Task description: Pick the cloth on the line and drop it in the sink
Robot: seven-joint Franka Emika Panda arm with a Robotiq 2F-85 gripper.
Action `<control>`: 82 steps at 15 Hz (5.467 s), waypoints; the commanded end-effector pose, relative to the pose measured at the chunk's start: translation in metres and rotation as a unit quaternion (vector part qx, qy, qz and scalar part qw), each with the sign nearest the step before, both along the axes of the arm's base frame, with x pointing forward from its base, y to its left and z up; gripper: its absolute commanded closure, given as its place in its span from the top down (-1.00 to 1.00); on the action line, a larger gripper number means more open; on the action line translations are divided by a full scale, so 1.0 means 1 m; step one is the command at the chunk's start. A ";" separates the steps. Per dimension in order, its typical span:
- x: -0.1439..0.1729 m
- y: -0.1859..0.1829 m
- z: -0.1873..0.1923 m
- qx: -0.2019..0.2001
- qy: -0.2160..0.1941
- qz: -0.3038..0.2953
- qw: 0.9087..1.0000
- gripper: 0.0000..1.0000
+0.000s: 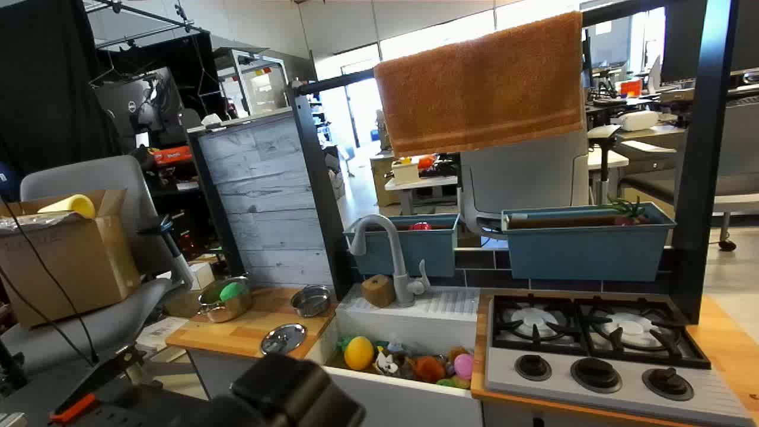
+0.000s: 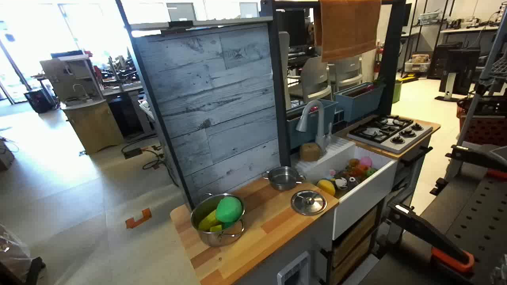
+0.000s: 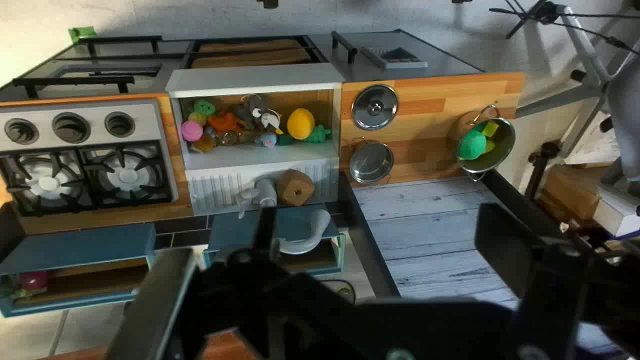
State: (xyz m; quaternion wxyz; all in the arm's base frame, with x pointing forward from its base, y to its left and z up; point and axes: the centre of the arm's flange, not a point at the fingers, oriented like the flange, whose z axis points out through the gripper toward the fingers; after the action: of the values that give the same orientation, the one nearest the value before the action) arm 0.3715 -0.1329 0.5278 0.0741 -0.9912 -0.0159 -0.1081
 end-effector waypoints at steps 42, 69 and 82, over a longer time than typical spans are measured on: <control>0.343 -0.043 -0.026 0.003 -0.135 -0.346 0.928 1.00; 0.349 -0.053 -0.017 -0.002 -0.045 -0.342 0.939 -1.00; 0.323 -0.046 -0.003 -0.012 0.014 -0.324 0.946 0.27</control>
State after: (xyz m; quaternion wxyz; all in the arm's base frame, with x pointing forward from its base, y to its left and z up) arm 0.6925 -0.1821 0.5242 0.0296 -0.9458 0.2965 -0.1290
